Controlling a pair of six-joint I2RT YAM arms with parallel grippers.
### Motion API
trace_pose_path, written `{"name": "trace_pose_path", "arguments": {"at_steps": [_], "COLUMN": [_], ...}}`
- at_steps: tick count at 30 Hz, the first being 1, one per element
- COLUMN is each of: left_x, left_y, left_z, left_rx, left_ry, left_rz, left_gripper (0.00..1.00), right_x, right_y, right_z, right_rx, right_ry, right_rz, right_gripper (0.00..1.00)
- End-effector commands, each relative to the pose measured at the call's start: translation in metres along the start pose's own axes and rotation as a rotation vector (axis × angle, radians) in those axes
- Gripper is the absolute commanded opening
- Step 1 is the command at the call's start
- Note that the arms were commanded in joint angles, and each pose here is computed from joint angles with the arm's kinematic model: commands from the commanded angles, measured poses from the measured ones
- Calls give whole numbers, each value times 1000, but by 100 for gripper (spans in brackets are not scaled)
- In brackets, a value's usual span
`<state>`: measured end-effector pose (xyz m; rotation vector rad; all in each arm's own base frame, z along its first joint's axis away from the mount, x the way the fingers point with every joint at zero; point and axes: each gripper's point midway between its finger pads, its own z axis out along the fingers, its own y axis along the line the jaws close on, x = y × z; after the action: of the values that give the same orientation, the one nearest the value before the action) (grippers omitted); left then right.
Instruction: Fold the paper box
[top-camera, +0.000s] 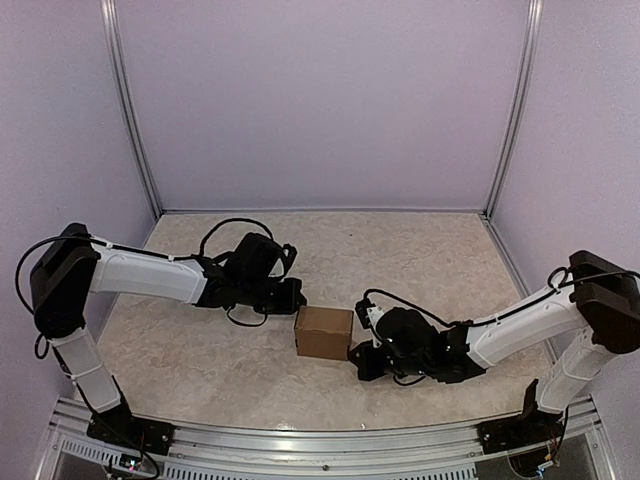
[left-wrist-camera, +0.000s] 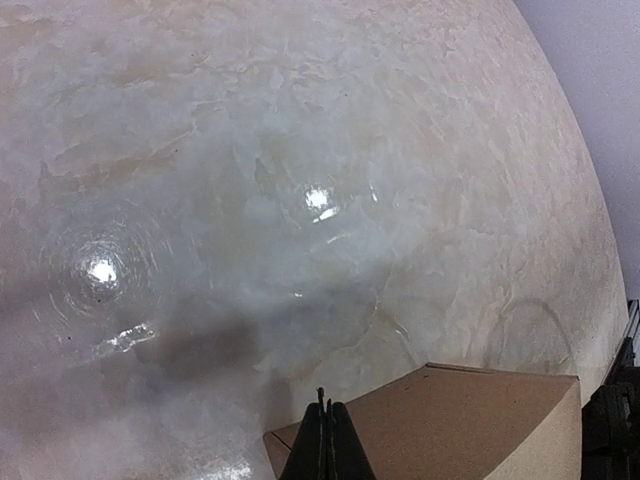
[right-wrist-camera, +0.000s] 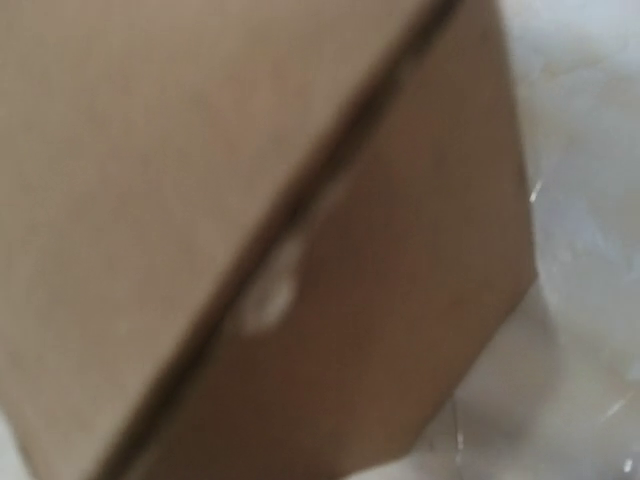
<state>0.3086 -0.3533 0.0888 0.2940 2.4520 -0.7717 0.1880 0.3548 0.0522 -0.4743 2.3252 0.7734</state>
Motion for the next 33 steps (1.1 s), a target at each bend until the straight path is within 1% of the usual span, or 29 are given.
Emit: {"name": "trace_pose_path", "arguments": {"at_steps": [1, 4, 6, 13, 21, 24, 26, 33], "left_x": [14, 26, 30, 58, 70, 71, 72, 63], "left_y": [5, 7, 0, -11, -36, -47, -48, -34], "left_z": [-2, -7, -11, -20, -28, -30, -30, -38], "left_rx": [19, 31, 62, 91, 155, 186, 180, 126], "left_ry": [24, 47, 40, 58, 54, 46, 45, 6], "left_rz": [16, 15, 28, 65, 105, 109, 100, 86], "left_gripper": [0, 0, 0, 0, 0, 0, 0, 0], "right_x": [-20, -27, -30, -39, -53, -55, -53, -32], "right_y": [-3, -10, -12, -26, -40, -41, -43, -44], "right_z": [3, 4, 7, 13, 27, 33, 38, 40], "right_rx": [32, 45, 40, 62, 44, -10, -28, -84], "right_ry": [-76, -96, -100, -120, -133, -111, -85, -2], "right_rz": [50, 66, 72, 90, 73, 75, 59, 47], "right_gripper": [0, 0, 0, 0, 0, 0, 0, 0]}}
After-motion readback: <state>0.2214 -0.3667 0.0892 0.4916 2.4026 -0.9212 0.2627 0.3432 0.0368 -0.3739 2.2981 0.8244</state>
